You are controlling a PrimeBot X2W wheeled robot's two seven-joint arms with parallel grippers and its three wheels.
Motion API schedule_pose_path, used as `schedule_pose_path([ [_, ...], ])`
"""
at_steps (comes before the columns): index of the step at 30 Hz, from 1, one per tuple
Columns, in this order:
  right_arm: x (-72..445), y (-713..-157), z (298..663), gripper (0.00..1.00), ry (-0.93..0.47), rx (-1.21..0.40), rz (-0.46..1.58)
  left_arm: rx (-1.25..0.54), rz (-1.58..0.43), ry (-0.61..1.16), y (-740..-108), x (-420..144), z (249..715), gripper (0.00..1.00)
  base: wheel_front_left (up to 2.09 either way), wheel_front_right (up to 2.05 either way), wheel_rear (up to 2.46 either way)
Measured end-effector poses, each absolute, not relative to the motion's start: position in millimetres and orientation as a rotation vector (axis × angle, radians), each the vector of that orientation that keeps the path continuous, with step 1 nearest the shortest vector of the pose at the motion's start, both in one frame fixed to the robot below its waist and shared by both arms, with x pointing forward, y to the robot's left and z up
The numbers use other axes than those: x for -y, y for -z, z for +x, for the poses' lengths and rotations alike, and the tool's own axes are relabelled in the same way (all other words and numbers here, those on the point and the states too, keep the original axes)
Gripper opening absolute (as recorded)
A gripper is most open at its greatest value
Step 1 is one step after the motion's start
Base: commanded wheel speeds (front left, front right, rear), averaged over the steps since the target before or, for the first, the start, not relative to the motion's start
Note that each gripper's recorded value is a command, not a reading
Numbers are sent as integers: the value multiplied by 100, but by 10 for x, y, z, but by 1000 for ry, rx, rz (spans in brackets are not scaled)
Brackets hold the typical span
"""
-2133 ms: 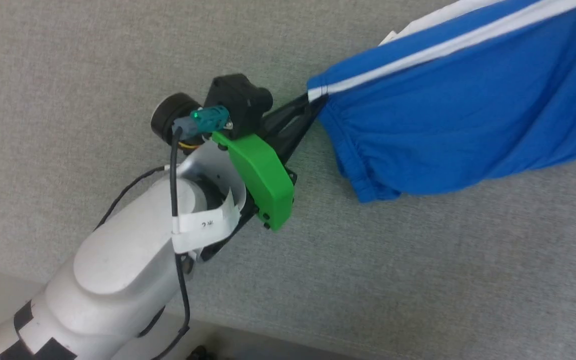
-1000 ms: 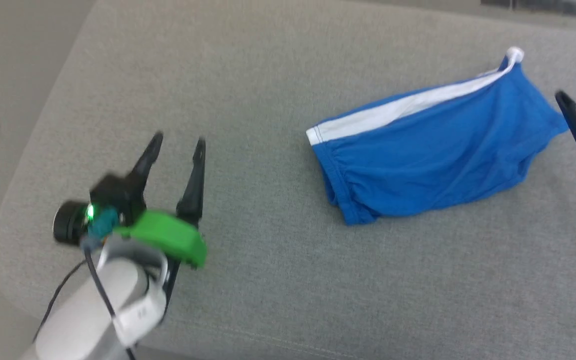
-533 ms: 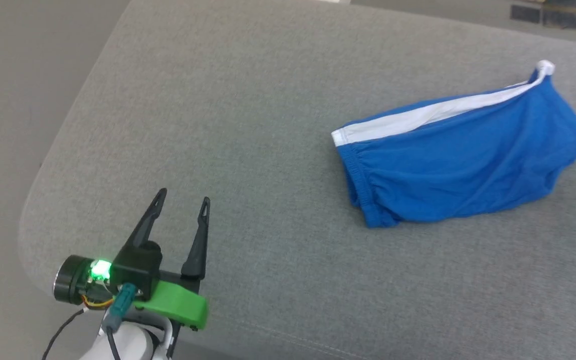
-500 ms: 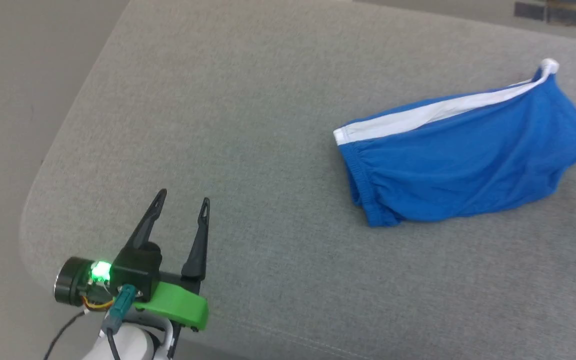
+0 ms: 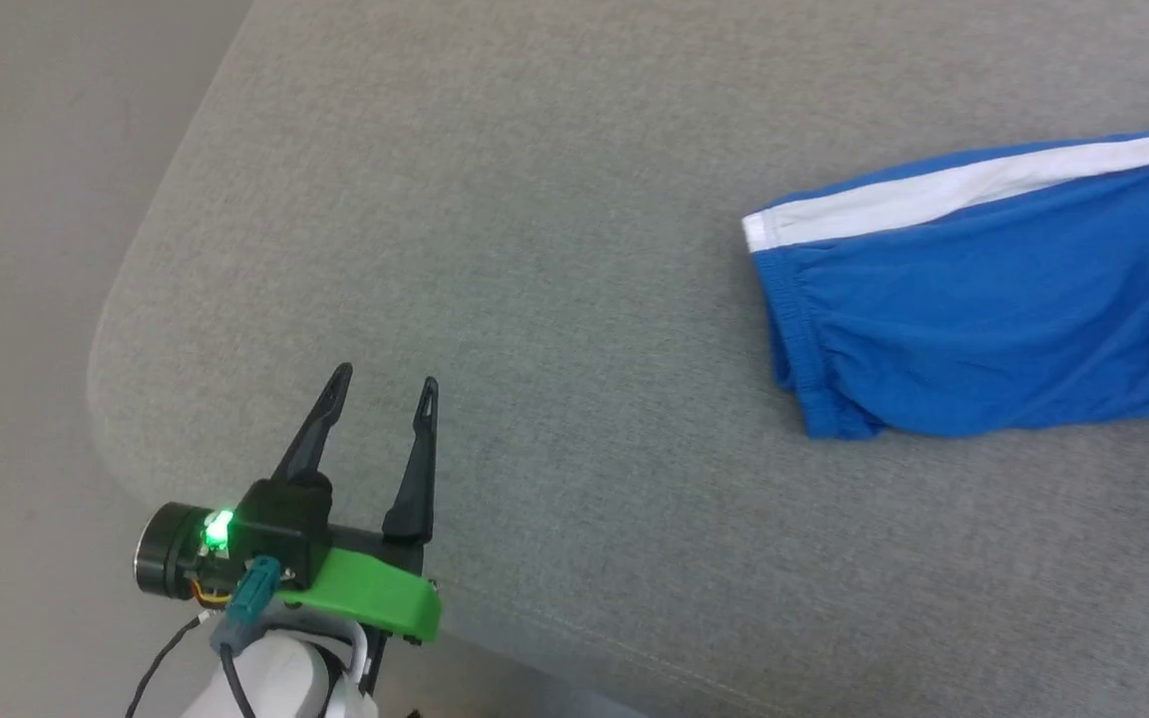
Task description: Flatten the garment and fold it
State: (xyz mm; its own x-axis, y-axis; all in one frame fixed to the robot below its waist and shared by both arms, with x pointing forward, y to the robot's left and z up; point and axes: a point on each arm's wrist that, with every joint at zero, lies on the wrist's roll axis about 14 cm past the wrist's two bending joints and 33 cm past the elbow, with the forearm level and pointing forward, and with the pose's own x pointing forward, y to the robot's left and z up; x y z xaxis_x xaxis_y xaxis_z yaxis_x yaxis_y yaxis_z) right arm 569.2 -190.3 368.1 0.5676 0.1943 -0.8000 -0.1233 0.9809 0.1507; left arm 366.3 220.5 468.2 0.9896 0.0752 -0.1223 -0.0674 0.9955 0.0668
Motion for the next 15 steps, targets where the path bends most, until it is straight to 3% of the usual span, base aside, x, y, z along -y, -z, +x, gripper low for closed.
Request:
schedule_pose_path([
  [8, 1717, -3559, 5714, 100, -247, -1007, 47, -136, 82, -89, -4624, -2271, 3679, 100, 0, 0, 0],
  [9, 1704, -3560, 5702, 30, -258, -1011, 37, -137, 80, -86, -4617, -2261, 3685, 100, 0, 0, 0],
  [10, 1698, -3567, 5695, 0, -264, -1009, 29, -139, 76, -84, -4607, -2253, 3685, 100, 0, 0, 0],
  [15, 1660, -3610, 5617, 0, -281, -974, 29, -136, 64, -69, -4599, -2211, 3679, 100, 0, 0, 0],
])
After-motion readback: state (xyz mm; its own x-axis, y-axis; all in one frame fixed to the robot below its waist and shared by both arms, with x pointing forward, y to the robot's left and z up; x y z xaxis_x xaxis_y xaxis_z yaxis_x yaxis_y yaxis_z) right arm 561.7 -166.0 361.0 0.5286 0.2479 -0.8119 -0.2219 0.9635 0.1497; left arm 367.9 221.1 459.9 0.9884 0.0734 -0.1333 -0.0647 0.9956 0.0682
